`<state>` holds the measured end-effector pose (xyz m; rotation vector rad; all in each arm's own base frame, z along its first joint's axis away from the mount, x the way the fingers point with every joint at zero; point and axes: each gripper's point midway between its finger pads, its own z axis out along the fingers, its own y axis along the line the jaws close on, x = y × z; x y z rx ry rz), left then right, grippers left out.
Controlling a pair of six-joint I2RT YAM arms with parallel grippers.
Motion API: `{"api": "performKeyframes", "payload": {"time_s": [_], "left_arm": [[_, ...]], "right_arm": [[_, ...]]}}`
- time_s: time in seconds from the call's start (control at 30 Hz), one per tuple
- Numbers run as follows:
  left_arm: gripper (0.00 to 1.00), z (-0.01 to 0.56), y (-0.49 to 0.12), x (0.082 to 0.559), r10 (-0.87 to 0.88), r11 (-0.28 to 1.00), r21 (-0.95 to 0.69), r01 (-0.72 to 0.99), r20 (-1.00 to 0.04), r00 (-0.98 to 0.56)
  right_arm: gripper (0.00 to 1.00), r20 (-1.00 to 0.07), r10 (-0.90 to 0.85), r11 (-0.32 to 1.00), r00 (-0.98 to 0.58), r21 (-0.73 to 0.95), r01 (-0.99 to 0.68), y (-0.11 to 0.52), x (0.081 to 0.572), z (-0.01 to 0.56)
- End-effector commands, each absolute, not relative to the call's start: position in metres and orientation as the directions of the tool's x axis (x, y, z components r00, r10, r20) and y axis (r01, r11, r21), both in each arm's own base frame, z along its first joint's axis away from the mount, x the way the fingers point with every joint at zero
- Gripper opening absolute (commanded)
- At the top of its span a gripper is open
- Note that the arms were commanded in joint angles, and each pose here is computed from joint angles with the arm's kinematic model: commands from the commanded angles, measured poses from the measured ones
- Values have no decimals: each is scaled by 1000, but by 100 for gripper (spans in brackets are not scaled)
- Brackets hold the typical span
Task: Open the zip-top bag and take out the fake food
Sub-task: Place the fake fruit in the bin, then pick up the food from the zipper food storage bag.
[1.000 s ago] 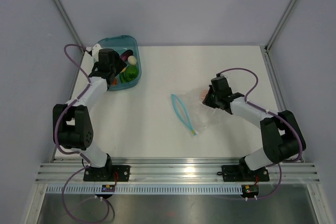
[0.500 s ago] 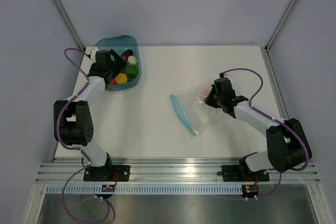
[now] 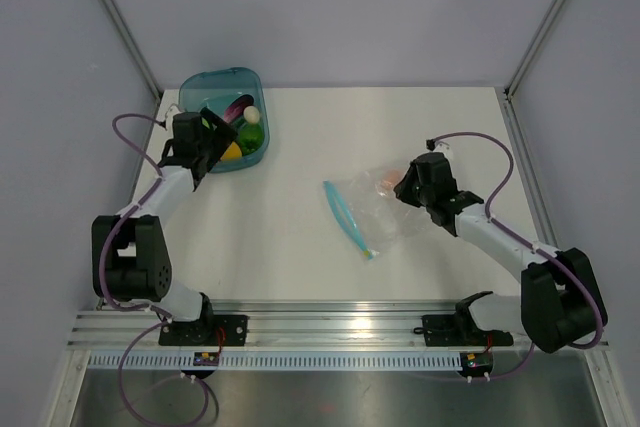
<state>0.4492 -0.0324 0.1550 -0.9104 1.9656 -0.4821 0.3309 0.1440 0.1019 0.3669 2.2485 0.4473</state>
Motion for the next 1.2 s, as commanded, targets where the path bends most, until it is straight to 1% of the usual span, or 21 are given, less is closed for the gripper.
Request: {"api": "performKeyframes", "payload": {"time_s": [0.0,0.1,0.17,0.3,0.37,0.4,0.43,0.47,0.5,0.57,0.67,0.7,0.73,0.8,0.87,0.9,0.93,1.17], "left_arm": [[89,164,-64,435,-840,529,-781,-331,-427,-335],[88,163,-81,426,-863,476,-825,-304,-371,-343],[88,157,-90,417,-861,473,-832,-291,-365,-356],[88,163,-124,395,-825,511,-829,-227,-400,-399],[87,160,-147,381,-802,525,-830,-189,-408,-437],[87,160,-156,376,-792,530,-830,-173,-413,-450],[86,165,-163,372,-786,535,-833,-142,-429,-446],[86,158,-181,360,-754,557,-822,-115,-443,-484],[85,157,-190,355,-737,567,-818,-95,-452,-503],[84,149,-212,340,-684,595,-802,-51,-472,-556],[83,126,-223,329,-651,611,-790,-46,-468,-598],[80,113,-225,321,-636,609,-792,-51,-448,-628],[75,115,-230,322,-634,593,-805,-20,-452,-628],[62,101,-237,318,-599,594,-805,-1,-441,-668],[56,92,-245,319,-575,592,-806,5,-427,-698],[49,91,-250,319,-564,584,-811,18,-422,-710],[47,99,-260,320,-542,563,-825,53,-417,-730],[45,88,-281,311,-491,560,-825,72,-401,-774]], "right_arm": [[23,-730,409,900,-547,420,111,132,342,127],[30,-740,404,906,-537,403,127,127,342,129],[34,-749,403,909,-526,397,131,124,342,132],[50,-772,394,917,-499,365,160,113,341,137],[55,-780,393,919,-487,355,172,109,341,139],[61,-785,394,919,-477,339,201,102,341,138],[64,-786,397,918,-474,335,214,100,341,138],[66,-785,399,917,-473,332,221,99,341,138],[70,-783,399,917,-478,330,224,100,341,136],[74,-781,401,916,-479,324,237,98,342,135],[75,-777,401,915,-485,312,256,96,344,132],[75,-777,401,915,-486,308,262,96,345,132],[74,-777,403,914,-484,307,266,95,346,131],[73,-772,402,914,-492,302,271,95,345,127],[73,-771,403,913,-493,303,273,95,345,126],[72,-771,406,912,-491,307,272,96,345,125],[72,-771,406,912,-490,308,270,96,344,125],[70,-770,410,911,-490,321,258,98,345,126]]}}
